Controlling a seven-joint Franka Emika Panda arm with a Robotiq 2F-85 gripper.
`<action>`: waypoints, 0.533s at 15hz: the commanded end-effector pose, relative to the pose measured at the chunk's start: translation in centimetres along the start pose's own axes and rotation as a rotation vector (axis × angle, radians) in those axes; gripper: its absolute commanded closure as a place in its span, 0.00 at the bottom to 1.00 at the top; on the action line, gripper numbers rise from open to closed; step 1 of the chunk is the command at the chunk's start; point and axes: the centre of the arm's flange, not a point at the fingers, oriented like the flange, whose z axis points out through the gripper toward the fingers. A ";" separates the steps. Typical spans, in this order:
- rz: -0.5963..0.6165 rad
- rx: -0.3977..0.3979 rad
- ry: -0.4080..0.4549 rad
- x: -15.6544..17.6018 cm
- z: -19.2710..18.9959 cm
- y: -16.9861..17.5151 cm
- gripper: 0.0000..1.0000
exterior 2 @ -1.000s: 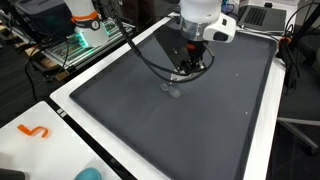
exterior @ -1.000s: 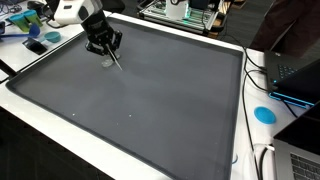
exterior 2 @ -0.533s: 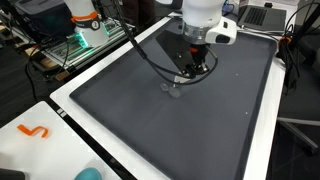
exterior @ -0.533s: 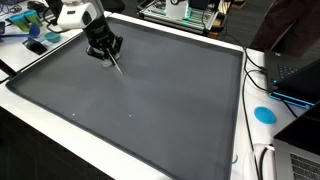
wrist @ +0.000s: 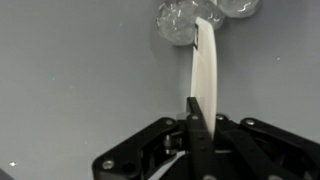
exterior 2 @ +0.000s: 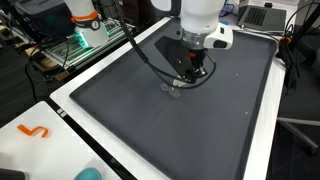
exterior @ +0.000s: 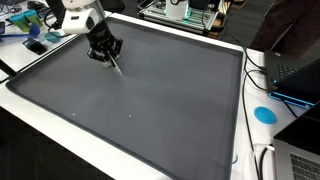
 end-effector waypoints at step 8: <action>-0.022 -0.007 -0.017 -3.4 2.6 -0.3 0.99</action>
